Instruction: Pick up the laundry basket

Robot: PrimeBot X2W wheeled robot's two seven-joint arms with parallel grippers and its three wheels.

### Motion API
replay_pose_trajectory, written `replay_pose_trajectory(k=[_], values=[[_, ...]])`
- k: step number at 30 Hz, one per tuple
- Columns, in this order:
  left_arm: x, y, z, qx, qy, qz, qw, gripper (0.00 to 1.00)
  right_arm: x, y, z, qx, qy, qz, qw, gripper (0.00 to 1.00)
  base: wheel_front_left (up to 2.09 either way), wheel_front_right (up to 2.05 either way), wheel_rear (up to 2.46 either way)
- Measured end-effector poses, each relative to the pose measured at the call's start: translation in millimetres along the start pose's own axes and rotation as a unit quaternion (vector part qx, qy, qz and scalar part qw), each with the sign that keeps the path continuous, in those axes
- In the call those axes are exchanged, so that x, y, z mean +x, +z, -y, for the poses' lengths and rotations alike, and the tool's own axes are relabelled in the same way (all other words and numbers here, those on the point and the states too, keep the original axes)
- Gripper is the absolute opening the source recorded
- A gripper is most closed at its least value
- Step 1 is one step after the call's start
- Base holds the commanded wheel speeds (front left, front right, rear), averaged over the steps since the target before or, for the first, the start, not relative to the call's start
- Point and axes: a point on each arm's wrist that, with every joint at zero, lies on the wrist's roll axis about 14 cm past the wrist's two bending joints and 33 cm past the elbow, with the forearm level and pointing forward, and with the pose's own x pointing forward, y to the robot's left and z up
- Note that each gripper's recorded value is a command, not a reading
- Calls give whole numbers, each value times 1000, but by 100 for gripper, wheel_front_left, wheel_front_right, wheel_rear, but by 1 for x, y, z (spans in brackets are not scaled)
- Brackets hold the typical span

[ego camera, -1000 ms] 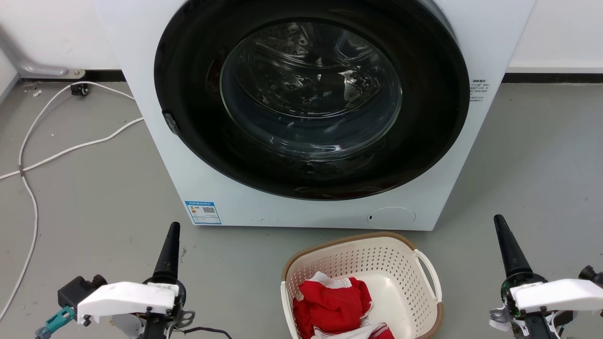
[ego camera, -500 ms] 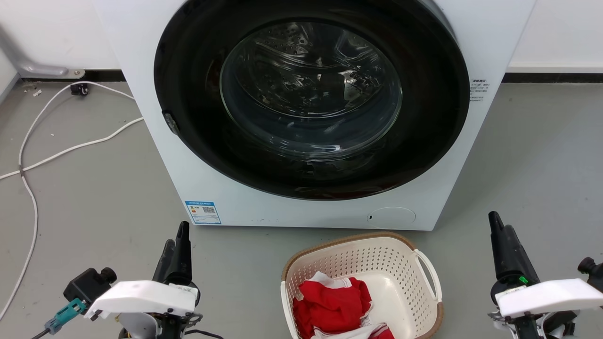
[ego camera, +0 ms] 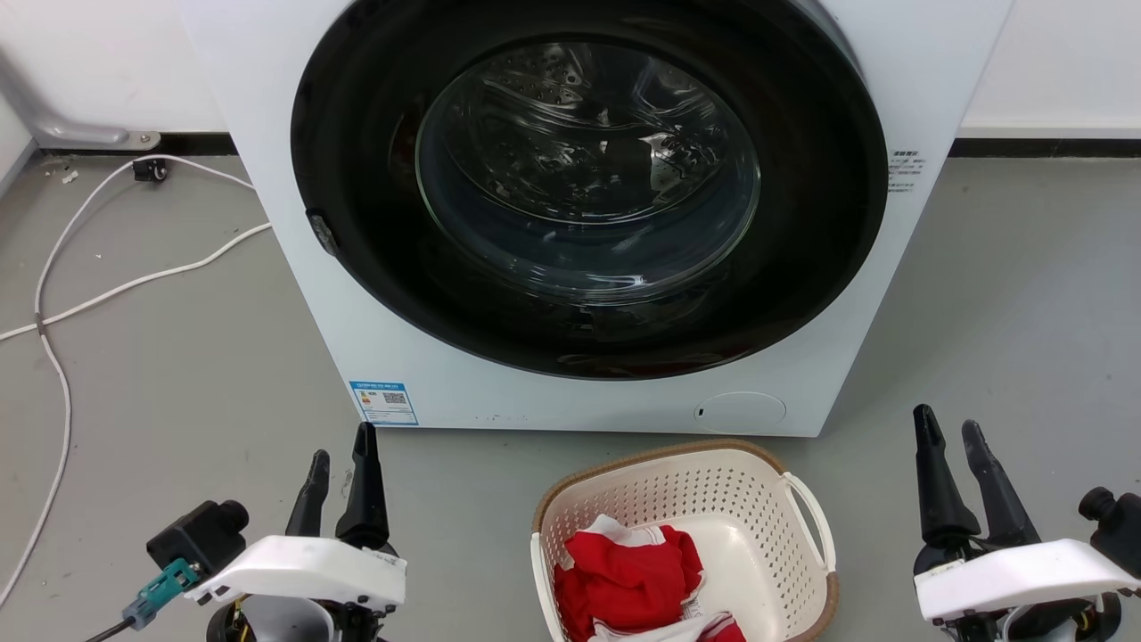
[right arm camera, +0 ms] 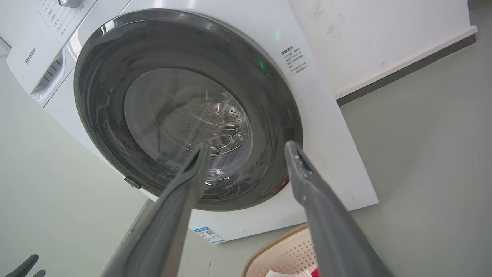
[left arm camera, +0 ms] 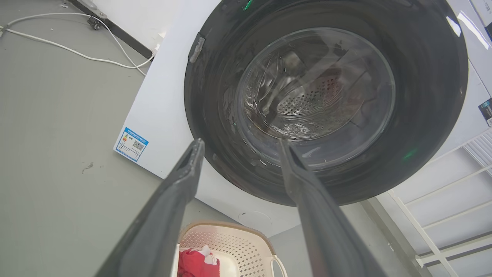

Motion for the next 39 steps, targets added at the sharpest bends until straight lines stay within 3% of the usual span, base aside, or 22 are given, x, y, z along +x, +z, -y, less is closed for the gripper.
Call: replay_pose_trajectory(k=[16, 39], values=[[-2, 0, 9, 99, -10, 17, 995, 100, -4, 7, -9, -98, 19, 17, 995, 100, 0, 0, 0], [-6, -3, 20, 207, -29, 38, 977, 100, -9, 14, -22, -208, 47, 40, 976, 100, 0, 0, 0]])
